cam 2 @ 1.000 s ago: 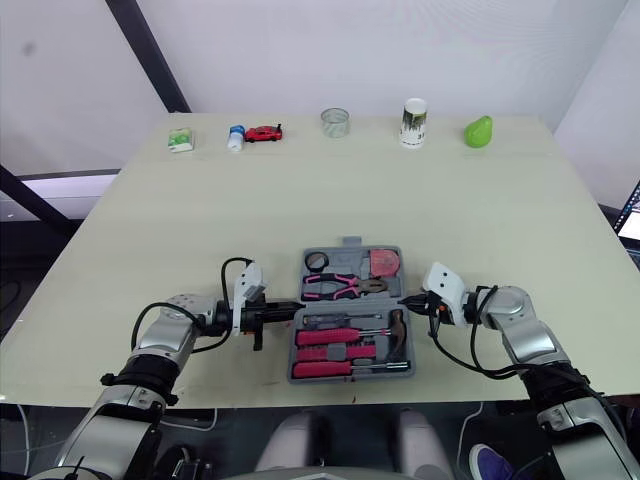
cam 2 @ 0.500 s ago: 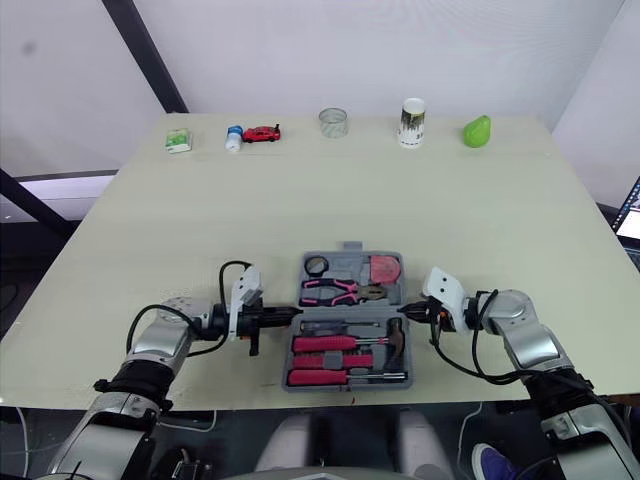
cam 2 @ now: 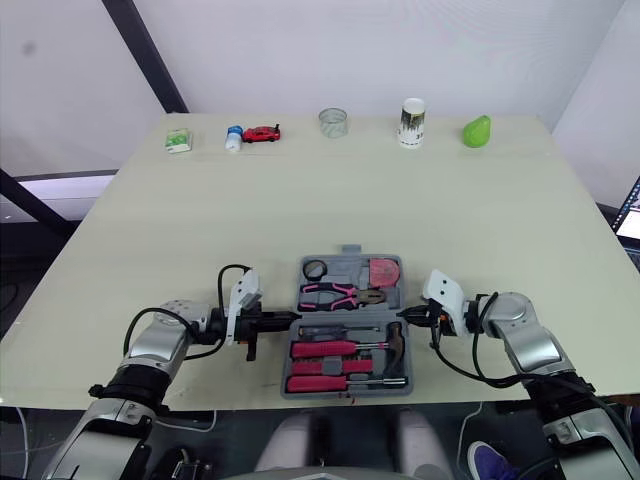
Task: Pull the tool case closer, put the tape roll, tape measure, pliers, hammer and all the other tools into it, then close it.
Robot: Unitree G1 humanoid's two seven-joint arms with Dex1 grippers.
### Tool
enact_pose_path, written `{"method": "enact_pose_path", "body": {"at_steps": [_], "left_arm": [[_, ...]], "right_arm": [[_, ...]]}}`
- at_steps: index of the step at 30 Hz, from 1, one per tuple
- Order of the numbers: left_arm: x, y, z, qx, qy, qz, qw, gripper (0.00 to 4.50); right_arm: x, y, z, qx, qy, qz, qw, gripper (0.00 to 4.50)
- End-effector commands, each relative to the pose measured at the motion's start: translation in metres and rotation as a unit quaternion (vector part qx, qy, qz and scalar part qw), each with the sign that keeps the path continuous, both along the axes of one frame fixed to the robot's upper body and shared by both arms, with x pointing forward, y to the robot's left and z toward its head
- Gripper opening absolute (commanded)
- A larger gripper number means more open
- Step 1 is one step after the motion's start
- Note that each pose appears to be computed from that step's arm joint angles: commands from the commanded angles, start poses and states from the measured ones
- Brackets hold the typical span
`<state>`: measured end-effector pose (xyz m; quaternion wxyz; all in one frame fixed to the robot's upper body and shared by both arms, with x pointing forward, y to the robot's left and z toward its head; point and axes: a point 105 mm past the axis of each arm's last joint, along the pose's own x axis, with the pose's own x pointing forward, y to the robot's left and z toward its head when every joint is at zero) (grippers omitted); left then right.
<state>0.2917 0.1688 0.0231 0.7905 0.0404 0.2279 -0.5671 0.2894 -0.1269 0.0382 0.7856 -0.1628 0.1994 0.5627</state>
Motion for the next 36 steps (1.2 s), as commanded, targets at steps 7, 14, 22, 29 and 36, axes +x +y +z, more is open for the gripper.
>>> {"method": "enact_pose_path", "body": {"at_steps": [7,14,22,29,36], "left_arm": [[-0.011,-0.004,0.001,-0.006,0.008,-0.025,1.000,0.00],[-0.011,-0.003,0.001,-0.003,0.008,-0.020,1.000,0.00],[-0.003,0.008,0.003,0.008,-0.004,0.005,1.000,0.00],[-0.001,0.024,0.010,0.012,-0.014,0.028,0.999,0.00],[-0.014,0.030,0.041,-0.008,-0.043,0.009,0.999,0.00]], "right_arm": [[-0.009,0.012,0.005,0.018,0.003,0.033,0.999,0.04],[-0.009,0.012,0.005,0.018,0.002,0.032,0.999,0.04],[-0.006,0.011,0.006,0.016,-0.005,0.025,1.000,0.04],[-0.004,-0.008,0.013,0.011,-0.014,-0.001,1.000,0.04],[0.010,-0.039,0.030,0.055,0.005,-0.089,0.994,0.04]]}}
